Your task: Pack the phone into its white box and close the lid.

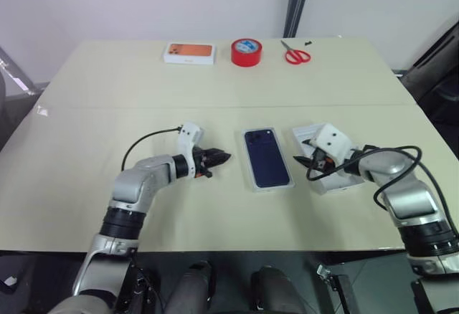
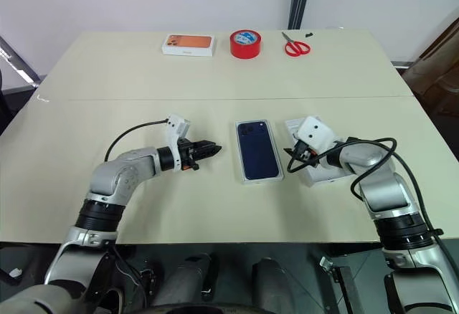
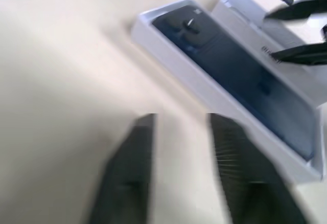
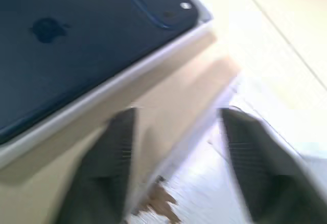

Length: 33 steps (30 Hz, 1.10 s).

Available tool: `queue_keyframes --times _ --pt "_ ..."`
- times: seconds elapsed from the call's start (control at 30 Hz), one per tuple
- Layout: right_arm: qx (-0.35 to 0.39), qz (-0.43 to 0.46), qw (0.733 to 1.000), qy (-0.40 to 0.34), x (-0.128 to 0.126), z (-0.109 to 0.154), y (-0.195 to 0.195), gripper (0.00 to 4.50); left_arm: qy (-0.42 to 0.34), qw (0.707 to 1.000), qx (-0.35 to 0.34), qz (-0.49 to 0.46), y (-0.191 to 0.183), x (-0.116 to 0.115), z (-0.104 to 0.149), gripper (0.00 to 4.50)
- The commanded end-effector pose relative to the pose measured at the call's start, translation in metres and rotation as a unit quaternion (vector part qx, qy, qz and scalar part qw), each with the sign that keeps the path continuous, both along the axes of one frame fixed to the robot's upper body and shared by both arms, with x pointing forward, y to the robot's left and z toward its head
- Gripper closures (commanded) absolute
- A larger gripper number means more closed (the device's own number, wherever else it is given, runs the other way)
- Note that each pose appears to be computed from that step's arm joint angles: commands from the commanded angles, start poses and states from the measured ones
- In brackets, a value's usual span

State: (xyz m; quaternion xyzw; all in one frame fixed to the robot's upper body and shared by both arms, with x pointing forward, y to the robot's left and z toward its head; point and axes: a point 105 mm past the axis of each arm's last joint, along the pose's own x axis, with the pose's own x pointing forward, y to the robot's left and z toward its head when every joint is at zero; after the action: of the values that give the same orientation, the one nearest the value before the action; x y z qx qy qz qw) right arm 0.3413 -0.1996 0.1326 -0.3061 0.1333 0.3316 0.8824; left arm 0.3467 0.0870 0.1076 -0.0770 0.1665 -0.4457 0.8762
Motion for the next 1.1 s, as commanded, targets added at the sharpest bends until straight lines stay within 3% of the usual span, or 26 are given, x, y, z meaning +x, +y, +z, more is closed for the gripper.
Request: queue_keyframes --times 0.03,0.17,0.27,0.37,0.87,1.1 --pt "0.013 -0.031 0.999 -0.013 -0.001 0.013 -0.003 0.00 -0.091 0.995 0.004 -0.036 0.006 -0.006 0.029 0.65" --pt "0.026 -0.089 0.995 0.025 -0.003 0.006 0.004 0.00 -0.179 0.981 0.024 -0.066 0.020 -0.015 0.041 0.65" --pt "-0.005 -0.096 0.994 0.055 -0.011 0.000 0.003 0.00 -0.222 0.971 0.036 -0.081 0.027 -0.020 0.046 0.65" --pt "0.027 -0.127 0.985 0.113 -0.017 -0.003 0.002 0.00 -0.248 0.962 0.044 -0.102 0.031 -0.026 0.046 0.65" --pt "0.073 -0.258 0.939 0.214 -0.021 0.000 0.002 0.00 -0.249 0.952 0.027 -0.176 0.037 -0.057 0.032 0.65" --pt "0.071 -0.261 0.939 0.213 -0.017 0.003 0.005 0.00 -0.244 0.951 0.029 -0.189 0.039 -0.062 0.027 0.65"
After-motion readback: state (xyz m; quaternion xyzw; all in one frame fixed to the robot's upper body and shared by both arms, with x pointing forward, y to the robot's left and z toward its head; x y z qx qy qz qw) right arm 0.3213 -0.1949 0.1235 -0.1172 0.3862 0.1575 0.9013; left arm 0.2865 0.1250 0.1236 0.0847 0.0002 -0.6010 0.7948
